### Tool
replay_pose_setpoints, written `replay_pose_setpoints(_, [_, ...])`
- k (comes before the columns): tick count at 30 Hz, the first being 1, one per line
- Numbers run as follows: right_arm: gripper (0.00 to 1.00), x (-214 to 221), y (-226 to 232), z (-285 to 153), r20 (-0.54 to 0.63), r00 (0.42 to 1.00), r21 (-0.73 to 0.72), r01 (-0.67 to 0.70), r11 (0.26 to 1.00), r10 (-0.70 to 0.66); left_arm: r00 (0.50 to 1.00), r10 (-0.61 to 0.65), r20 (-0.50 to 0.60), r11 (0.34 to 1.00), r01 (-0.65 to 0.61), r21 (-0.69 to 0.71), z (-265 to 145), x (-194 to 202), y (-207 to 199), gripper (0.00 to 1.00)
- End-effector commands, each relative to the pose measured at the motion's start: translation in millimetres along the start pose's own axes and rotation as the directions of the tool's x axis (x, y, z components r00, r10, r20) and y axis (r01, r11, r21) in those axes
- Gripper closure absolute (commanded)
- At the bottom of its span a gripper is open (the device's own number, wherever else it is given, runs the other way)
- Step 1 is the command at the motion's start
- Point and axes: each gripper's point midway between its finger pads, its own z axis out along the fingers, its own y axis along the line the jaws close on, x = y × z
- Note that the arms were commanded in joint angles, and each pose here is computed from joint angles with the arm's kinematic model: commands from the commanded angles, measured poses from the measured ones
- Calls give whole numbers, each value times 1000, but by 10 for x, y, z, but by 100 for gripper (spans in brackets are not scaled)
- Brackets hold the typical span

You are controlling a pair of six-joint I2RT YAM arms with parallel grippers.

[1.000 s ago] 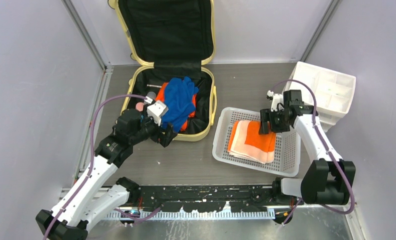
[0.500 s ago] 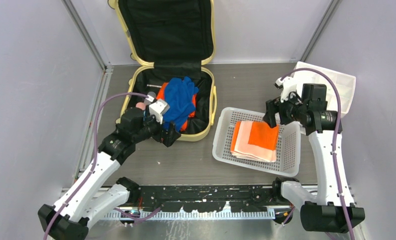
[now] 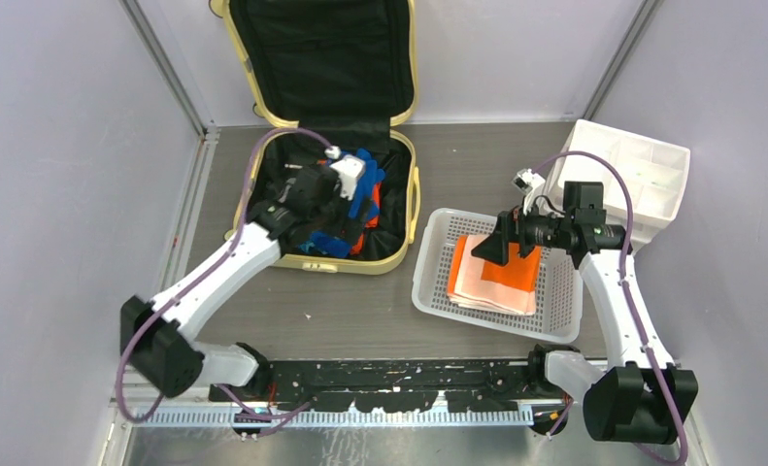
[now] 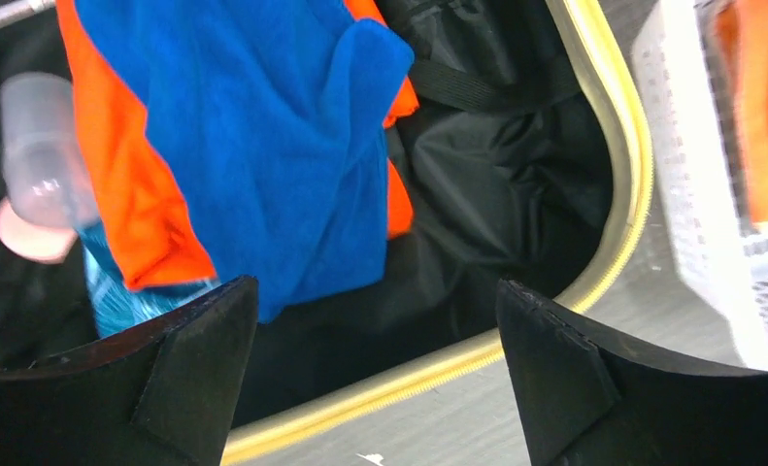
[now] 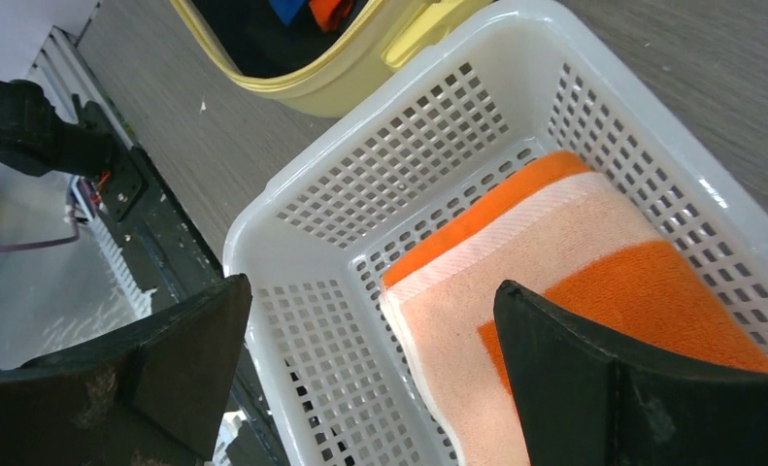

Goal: Open, take out, and arrange the luggage
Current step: Place the clothes in the bin, then pick up the personal item from the luggage.

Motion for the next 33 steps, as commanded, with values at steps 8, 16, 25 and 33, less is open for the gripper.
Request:
replay_pose_setpoints(8, [0,-286,-16,-148,82,990,103,102,989,-111,985,70,-156,998,-68,18,567,-282,437,3])
replay_pose_setpoints(16, [0,-277,-21,-147,84,990,107,101,989,-111,958,-273,-86,955,281,100,664,-320,826,29])
replay_pose_setpoints(25, [0,-238,-79,-111,73,993,112,85,990,-93,883,-442,-160,864,467,190,785,-120,814,33])
replay_pose_setpoints(33, [0,-227,-97,-91,68,994,109,77,991,-85,845,-472,-251,843,516,152,936,95,821,37])
